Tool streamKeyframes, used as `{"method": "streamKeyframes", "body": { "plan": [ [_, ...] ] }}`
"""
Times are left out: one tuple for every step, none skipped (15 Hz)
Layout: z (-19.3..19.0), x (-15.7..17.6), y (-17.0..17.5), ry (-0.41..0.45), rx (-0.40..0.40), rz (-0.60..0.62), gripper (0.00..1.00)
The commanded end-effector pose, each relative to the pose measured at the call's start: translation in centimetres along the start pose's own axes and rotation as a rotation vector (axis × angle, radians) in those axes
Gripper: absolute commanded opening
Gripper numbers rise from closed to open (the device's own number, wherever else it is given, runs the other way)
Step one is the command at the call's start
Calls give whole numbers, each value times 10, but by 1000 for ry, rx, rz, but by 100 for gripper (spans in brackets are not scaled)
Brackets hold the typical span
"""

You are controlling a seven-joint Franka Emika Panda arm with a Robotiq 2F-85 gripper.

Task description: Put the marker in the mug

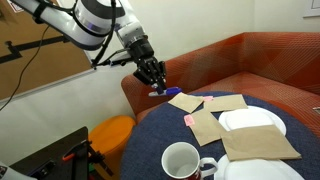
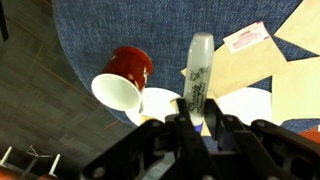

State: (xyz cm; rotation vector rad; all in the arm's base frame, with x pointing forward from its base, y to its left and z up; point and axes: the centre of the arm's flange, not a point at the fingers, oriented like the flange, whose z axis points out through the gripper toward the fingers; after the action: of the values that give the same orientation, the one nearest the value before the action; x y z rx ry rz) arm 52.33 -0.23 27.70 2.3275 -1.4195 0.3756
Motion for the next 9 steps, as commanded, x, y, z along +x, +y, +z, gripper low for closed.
{"method": "streamKeyframes", "body": {
  "plan": [
    [-10,23,31,41,-35,-24,6],
    [-11,28,36,56,-46,-22,6],
    [-11,33,42,77,-66,-18,6],
    [-13,36,47,96,-83,-18,6],
    [-13,40,52,118,-104,-14,6],
    [-15,43,57,140,-126,-11,6],
    [-16,46,62,162,-148,-6,6],
    [-17,48,66,187,-170,1,6],
    [-18,51,70,208,-191,8,6]
  ]
}}
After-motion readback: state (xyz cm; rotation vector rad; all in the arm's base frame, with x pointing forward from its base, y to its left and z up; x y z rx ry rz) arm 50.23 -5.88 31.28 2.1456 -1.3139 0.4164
